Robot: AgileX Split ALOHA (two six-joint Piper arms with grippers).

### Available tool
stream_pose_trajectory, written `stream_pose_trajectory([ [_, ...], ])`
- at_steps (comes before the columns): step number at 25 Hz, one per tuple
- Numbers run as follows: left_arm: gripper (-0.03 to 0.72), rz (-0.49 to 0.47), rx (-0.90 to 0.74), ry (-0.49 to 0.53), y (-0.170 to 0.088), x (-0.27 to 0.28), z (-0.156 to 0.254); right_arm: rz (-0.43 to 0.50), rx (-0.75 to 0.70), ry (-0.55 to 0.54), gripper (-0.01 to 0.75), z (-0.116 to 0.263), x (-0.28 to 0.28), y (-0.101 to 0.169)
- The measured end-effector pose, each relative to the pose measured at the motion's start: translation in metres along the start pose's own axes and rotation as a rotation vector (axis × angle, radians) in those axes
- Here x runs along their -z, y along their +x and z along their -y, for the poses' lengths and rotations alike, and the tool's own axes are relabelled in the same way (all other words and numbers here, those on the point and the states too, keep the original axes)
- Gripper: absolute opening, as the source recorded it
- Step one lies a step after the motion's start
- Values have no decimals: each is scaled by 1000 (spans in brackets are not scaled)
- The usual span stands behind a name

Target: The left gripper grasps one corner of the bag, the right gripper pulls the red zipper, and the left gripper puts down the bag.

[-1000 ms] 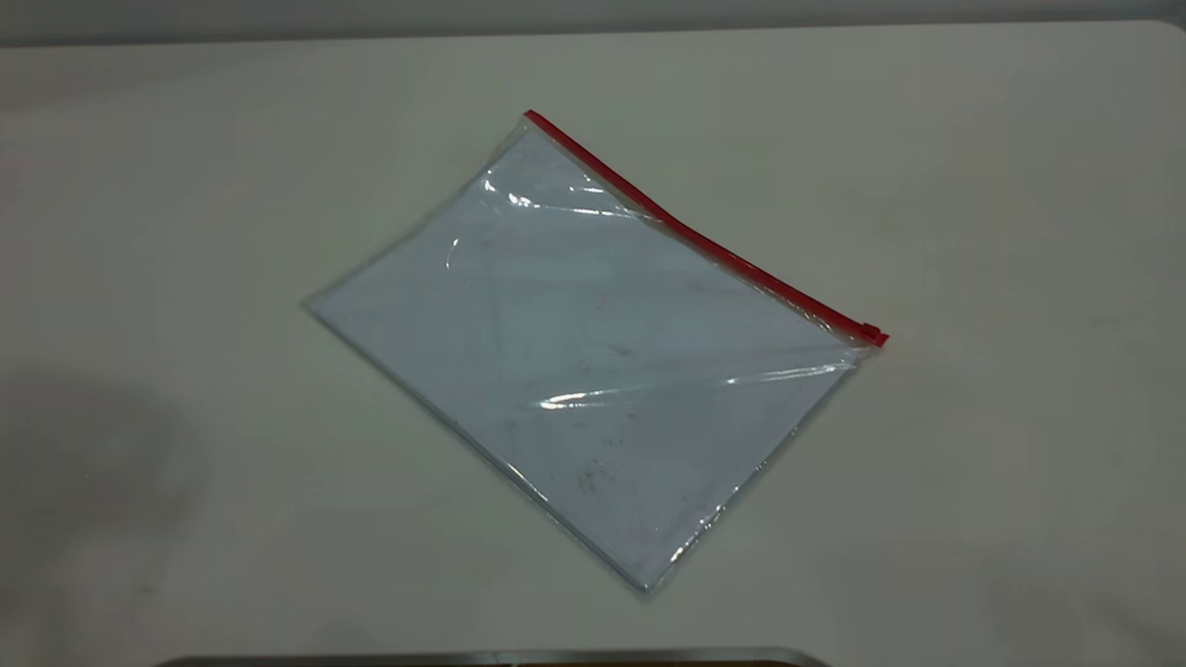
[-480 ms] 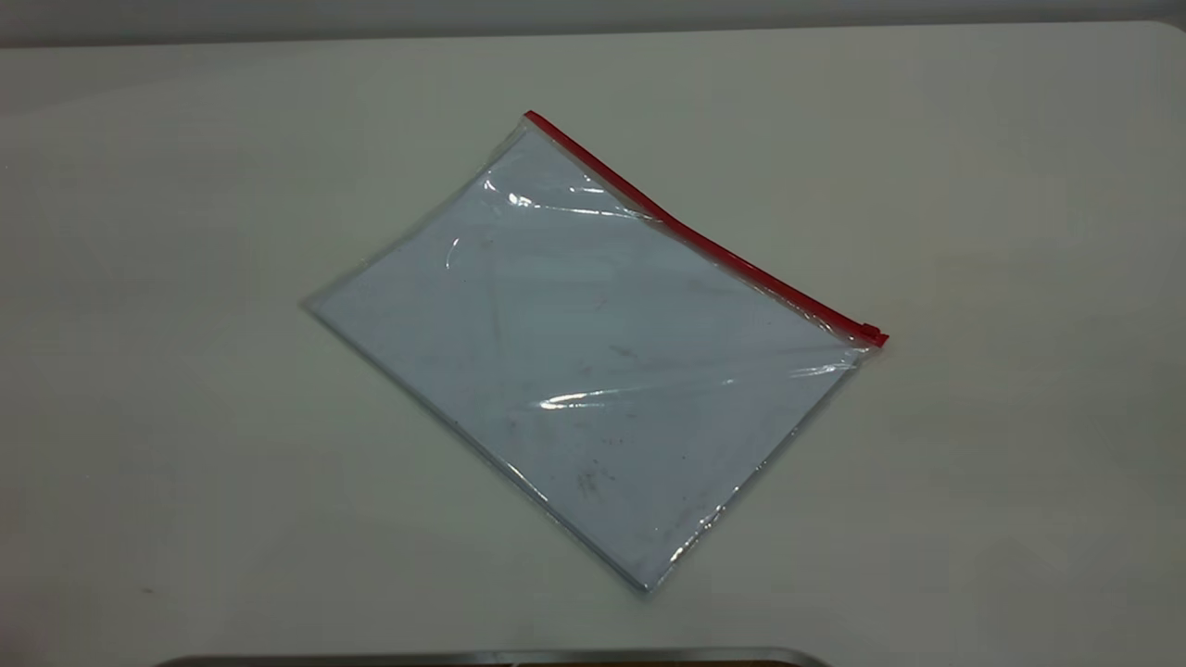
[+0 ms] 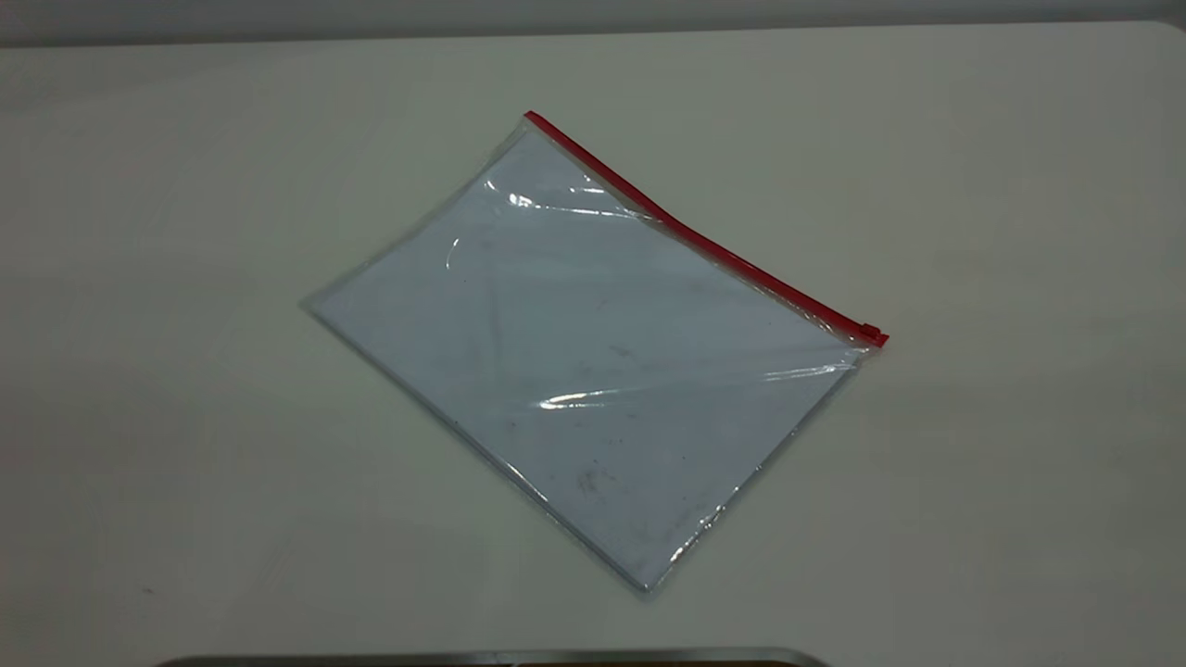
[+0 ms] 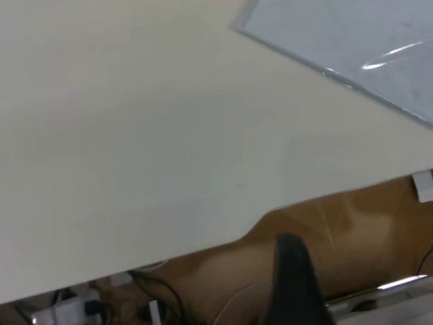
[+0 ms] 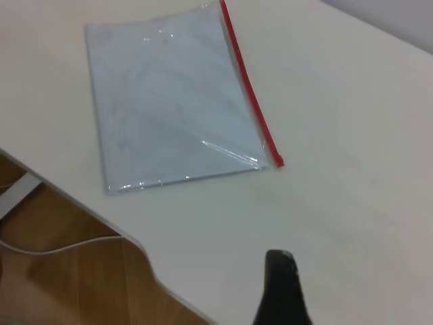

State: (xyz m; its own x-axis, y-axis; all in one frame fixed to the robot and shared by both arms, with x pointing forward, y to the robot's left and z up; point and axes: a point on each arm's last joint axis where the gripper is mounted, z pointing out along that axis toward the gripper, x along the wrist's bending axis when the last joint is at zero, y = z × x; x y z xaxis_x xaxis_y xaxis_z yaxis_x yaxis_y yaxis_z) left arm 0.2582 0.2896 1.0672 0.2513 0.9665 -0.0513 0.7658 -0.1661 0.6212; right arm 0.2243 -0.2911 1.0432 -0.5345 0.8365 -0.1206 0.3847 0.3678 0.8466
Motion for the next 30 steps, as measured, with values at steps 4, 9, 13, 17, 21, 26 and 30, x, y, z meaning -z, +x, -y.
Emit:
stream_pose_trajectory([
  [4,567,23,6,-10,-2,-7,16,1,-3,1,591,1,-1,0],
  [9,567,19,4,-14,-1,-13,25,0,-6,0,591,1,-1,0],
  [13,567,-21,-5,-10,3,-17,26,0,-8,1,591,1,-2,0],
  [17,567,-58,-9,-1,6,-22,28,0,-8,1,591,1,-2,0],
  [21,567,-60,-8,-4,7,-22,28,0,-8,1,591,1,-2,0],
  [26,567,-60,-7,-4,7,-22,28,0,-8,1,591,1,-2,0],
  [30,567,-61,-7,-5,7,-21,28,0,-8,1,591,1,-2,0],
])
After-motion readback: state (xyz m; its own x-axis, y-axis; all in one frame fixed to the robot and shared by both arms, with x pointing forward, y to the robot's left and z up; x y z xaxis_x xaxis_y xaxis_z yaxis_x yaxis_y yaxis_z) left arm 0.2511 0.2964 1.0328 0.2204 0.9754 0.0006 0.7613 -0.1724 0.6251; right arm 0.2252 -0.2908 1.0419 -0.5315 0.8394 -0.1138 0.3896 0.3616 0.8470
